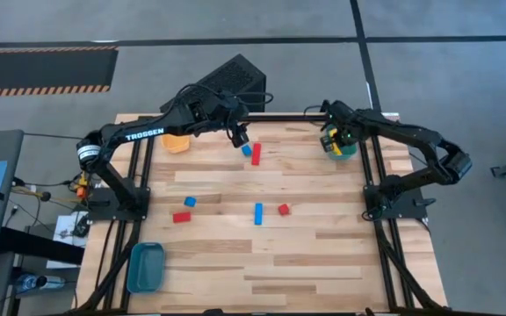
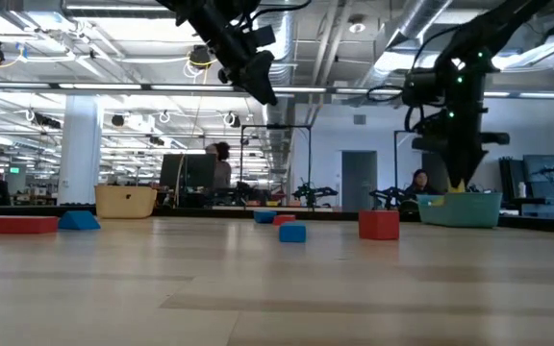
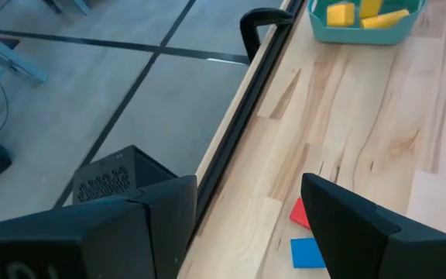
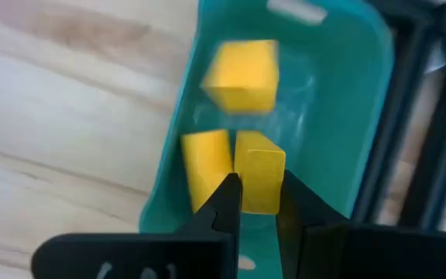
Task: Sort & place blocks by color
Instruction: Put the yellow block into the light blue bin, then put the left red block into the orange bin
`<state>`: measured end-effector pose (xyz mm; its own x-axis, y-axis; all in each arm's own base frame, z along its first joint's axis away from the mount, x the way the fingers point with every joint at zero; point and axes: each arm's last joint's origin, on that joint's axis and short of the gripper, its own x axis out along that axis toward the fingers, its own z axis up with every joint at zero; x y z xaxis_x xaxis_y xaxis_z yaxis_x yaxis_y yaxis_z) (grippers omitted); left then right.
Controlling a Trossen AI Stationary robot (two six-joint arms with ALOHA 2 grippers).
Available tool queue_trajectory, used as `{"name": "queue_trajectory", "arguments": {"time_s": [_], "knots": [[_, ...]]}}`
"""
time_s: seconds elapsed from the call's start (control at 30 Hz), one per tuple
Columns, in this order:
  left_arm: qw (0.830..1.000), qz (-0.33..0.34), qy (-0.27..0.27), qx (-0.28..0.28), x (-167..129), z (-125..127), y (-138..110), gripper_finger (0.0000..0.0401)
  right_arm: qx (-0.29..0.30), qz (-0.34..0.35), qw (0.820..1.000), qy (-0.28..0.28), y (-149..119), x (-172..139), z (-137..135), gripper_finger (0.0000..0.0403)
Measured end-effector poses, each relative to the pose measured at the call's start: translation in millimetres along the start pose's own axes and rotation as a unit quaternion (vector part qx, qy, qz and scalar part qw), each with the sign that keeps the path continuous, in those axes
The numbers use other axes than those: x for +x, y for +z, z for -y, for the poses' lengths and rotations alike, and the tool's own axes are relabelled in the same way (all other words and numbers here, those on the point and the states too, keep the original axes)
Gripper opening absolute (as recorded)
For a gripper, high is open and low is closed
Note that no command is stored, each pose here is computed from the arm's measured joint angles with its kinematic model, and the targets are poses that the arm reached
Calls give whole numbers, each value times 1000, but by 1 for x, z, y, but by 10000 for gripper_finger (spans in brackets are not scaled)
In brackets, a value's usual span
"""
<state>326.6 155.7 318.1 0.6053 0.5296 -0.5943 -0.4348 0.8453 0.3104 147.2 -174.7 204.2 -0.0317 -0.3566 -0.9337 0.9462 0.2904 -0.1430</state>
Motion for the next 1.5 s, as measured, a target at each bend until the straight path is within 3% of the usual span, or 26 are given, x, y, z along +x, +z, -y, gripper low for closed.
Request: {"name": "queue_trajectory", "arguments": {"time_s": [0.13,0.57,0.87,1.0,1.5], "knots": [[1000,-1,5,-16,1,-4,-1,224,15,2,1000,3,-7,9,-3,62],[998,-8,8,-68,2,-8,-3,224,22,9,1000,7,-12,10,-11,164],[997,-15,-17,-77,-2,-7,-5,224,7,60,998,34,-10,2,-26,164],[997,-22,-31,-68,-3,-6,-7,224,28,79,995,54,-10,-6,-32,160],[995,-73,-67,-30,4,6,-47,224,85,82,991,68,-26,-28,-38,194]]}}
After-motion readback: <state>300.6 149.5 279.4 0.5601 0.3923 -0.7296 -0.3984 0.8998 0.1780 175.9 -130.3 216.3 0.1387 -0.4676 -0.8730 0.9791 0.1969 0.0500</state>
